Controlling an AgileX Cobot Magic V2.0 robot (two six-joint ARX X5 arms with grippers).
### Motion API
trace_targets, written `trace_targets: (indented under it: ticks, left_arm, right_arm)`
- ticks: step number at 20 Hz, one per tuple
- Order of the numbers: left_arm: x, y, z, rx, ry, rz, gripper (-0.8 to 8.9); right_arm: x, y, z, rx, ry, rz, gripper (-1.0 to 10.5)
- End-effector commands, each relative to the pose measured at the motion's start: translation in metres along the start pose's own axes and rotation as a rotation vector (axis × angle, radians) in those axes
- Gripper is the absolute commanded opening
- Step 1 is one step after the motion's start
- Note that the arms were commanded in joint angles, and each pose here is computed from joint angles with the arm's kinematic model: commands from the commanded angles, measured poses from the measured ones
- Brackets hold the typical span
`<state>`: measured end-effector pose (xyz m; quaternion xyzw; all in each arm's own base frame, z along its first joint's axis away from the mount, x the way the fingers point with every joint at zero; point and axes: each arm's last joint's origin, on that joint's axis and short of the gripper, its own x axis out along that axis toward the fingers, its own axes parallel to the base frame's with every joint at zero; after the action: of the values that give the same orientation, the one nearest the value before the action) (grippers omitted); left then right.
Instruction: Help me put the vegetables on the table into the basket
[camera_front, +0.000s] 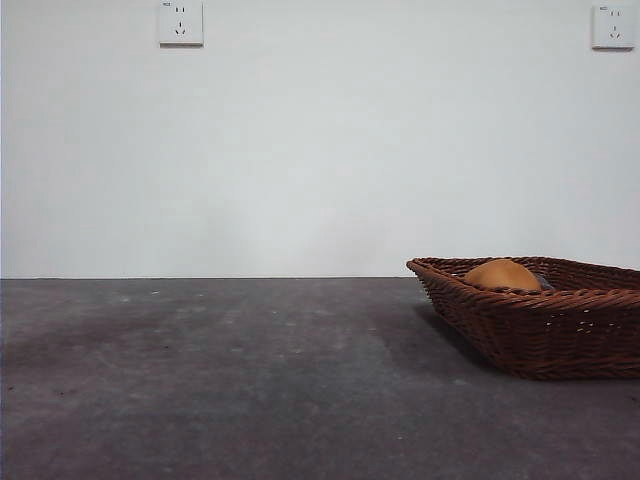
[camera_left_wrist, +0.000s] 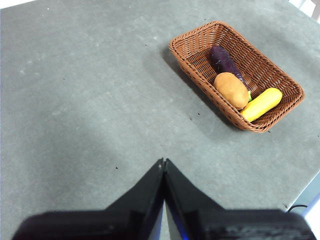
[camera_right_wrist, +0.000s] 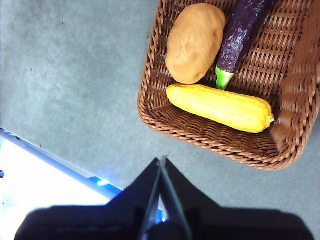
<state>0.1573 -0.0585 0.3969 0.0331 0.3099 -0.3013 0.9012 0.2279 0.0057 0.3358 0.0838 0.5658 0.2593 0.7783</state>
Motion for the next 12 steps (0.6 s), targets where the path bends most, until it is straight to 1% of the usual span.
trace_targets:
  ticks: [1, 4, 8, 12]
  left_arm:
    - [0.001, 0.001, 0.000, 0.010, -0.001, -0.001, -0.04]
    - [0.001, 0.001, 0.000, 0.010, -0.001, -0.001, -0.04]
    - [0.001, 0.001, 0.000, 0.010, -0.001, -0.001, -0.04]
    - [0.001, 0.001, 0.000, 0.010, -0.003, -0.001, -0.04]
  right_arm:
    - [0.001, -0.001, 0.004, -0.033, -0.030, -0.007, 0.0]
    - [0.000, -0.004, 0.014, -0.092, -0.126, -0.044, 0.0]
    - [-0.005, -0.006, 0.034, -0.200, -0.310, -0.096, 0.0]
    - [-0.012, -0.007, 0.051, -0.289, -0.476, -0.187, 0.0]
